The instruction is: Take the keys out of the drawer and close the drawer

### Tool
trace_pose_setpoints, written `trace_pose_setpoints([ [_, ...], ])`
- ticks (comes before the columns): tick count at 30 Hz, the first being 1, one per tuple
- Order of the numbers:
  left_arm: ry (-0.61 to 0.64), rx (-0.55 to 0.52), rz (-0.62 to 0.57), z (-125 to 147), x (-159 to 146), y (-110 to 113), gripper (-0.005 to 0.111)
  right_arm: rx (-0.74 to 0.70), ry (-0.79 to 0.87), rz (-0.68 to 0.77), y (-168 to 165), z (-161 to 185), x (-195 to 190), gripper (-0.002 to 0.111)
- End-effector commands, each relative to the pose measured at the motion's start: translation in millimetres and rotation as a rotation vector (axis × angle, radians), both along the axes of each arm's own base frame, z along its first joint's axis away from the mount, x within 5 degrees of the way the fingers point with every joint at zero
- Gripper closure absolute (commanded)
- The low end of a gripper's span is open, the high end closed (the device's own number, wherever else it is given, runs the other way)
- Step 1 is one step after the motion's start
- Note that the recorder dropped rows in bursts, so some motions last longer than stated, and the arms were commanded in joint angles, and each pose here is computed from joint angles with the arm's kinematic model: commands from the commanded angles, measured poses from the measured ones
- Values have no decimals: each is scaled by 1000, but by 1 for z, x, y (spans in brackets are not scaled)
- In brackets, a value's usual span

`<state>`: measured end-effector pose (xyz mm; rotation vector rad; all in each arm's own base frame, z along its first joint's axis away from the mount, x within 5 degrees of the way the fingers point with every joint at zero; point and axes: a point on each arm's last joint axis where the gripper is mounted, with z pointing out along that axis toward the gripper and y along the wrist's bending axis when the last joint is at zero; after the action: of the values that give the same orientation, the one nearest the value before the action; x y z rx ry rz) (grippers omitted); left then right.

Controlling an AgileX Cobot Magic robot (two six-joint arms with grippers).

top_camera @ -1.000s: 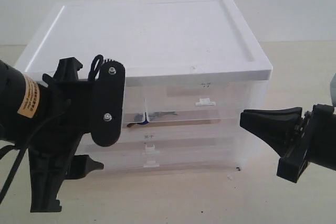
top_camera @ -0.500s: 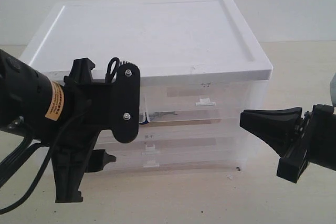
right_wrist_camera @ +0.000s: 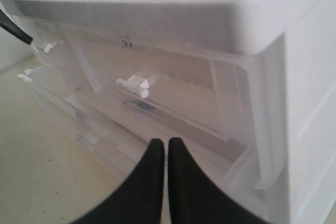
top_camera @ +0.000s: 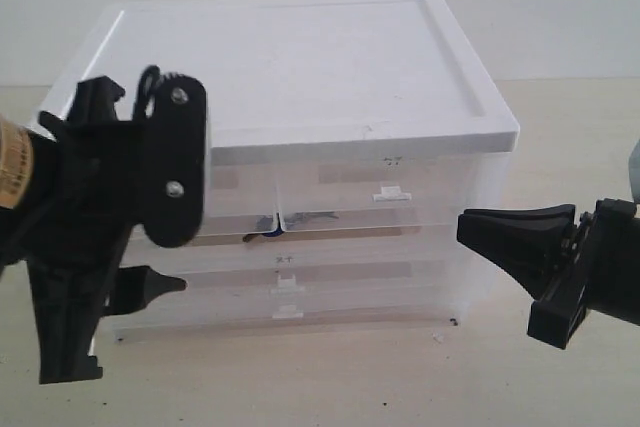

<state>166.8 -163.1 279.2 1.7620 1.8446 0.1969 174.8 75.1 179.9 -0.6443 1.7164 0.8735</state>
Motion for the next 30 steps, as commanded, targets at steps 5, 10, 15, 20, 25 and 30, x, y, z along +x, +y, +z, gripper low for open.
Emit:
trace_pose_setpoints([
  [5,71,143,23,-20,-19,28,50,-10,-8,12,0,0,0,108],
  [10,-18,72,-37,-28,-16,22,50,-10,-9,15,0,0,0,108],
  [15,-56,114,-51,-34,-15,26,50,-10,-9,15,0,0,0,108],
  [20,-64,99,-35,-38,-15,27,50,-9,-7,14,0,0,0,108],
  [25,-83,77,-28,-41,-10,22,50,-12,-7,20,0,0,-1,108],
  [30,-51,113,-7,-53,-4,18,50,-12,-7,20,0,0,-1,108],
])
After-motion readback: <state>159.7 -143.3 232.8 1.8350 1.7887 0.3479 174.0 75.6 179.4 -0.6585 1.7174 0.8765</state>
